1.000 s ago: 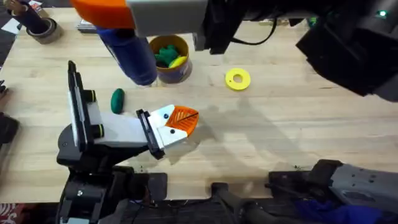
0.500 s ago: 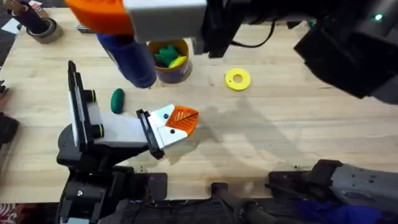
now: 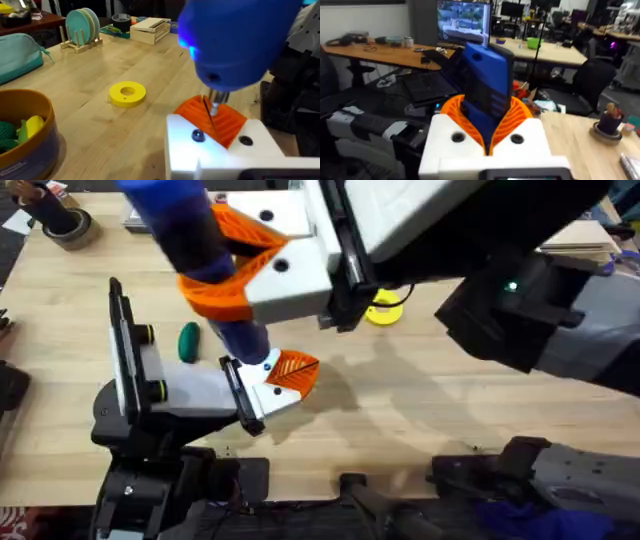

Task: Pick up the gripper from the table and insert it into the empty holder that is missing its gripper. Then pick up a screw, insert it into the mounting hole, and use the screwdriver to tighten it. Finally, clean up the table by picking up the vegetable and placing it into the bucket.

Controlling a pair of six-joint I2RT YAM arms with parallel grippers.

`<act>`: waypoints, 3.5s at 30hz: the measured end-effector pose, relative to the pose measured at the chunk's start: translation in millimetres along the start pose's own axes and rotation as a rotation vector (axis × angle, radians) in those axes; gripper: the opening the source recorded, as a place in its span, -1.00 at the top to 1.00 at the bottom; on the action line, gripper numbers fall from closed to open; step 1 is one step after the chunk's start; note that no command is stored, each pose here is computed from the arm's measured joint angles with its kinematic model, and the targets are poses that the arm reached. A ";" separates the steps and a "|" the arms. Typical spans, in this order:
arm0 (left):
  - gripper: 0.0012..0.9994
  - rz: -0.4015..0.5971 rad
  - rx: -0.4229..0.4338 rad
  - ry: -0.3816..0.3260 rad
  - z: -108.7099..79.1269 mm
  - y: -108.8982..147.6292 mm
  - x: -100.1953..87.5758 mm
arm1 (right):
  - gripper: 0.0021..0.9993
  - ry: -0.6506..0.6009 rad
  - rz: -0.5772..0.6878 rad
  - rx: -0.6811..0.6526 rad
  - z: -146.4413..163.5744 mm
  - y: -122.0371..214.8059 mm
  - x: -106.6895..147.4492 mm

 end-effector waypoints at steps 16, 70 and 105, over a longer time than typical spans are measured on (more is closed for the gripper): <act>0.97 0.000 0.000 0.000 0.0 0.0 0.0 | 0.95 -0.009 0.017 -0.037 2.3 6.9 3.7; 0.97 0.000 0.000 0.000 0.0 0.0 0.0 | 0.95 -0.011 0.027 -0.039 -5.0 3.8 18.5; 0.97 0.000 -0.002 0.000 0.2 0.0 0.0 | 0.95 0.044 -0.011 -0.048 -1.6 5.3 13.2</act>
Point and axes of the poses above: each hand's point on the last joint's axis, 136 mm out from that joint toward the fingers, its own y axis back along the fingers, its own z axis along the line the jaws close on, x = y × z, the point moved 2 cm from there along y, back along the fingers, and after that the axes turned 8 degrees about -y, right-handed, at the moved point
